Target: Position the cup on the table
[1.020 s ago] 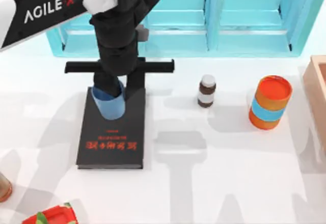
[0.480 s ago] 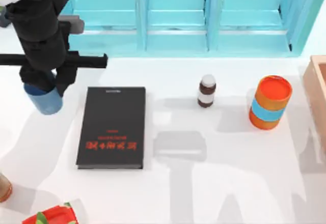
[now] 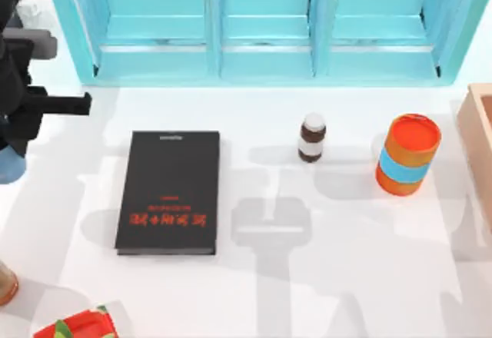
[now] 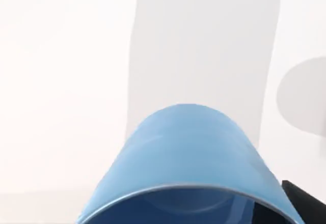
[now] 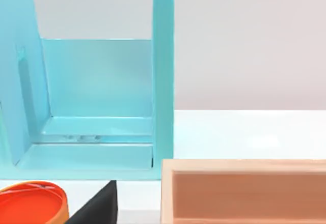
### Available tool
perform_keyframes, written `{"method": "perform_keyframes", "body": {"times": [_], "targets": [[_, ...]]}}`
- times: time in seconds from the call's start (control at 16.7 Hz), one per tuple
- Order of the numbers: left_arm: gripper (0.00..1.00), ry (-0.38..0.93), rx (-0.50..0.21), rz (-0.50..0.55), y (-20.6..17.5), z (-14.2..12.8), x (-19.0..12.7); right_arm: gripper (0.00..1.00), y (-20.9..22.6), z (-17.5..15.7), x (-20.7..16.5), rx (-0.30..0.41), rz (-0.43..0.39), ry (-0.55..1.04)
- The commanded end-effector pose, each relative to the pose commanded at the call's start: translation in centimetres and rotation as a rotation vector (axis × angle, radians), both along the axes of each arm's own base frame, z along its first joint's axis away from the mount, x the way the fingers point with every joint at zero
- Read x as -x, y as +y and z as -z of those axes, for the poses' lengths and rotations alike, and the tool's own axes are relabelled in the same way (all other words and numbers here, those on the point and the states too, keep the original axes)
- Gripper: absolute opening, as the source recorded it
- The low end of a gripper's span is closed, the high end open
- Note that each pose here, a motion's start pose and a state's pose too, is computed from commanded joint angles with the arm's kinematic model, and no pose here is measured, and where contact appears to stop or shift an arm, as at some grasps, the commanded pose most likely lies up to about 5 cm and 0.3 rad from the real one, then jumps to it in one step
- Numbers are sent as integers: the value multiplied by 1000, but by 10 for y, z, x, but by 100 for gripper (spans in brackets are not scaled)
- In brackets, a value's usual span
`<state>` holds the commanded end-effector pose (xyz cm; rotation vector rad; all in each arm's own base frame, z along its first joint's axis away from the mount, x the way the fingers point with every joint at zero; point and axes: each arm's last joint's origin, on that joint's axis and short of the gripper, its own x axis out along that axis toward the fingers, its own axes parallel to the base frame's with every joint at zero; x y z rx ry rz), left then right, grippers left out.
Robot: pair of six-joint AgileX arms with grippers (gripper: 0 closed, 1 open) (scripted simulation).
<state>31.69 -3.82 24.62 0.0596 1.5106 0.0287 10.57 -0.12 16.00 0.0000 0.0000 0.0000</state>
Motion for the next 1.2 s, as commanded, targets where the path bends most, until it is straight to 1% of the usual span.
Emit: {"method": "perform_keyframes", "body": {"times": [0.18, 0.3, 0.48, 0.6, 0.84, 1.2], "targets": [[0, 6, -2, 7, -1, 6, -1, 100, 0, 0, 0, 0, 0, 0], [0, 4, -2, 5, 2, 20, -2, 100, 0, 0, 0, 0, 0, 0], [0, -9, 0, 1, 8, 49, -4, 100, 0, 0, 0, 0, 0, 0], [0, -1, 0, 0, 11, 62, -3, 100, 0, 0, 0, 0, 0, 0], [0, 0, 0, 0, 12, 64, -2, 100, 0, 0, 0, 0, 0, 0], [45, 0, 0, 0, 12, 64, -2, 100, 0, 0, 0, 0, 0, 0]]}}
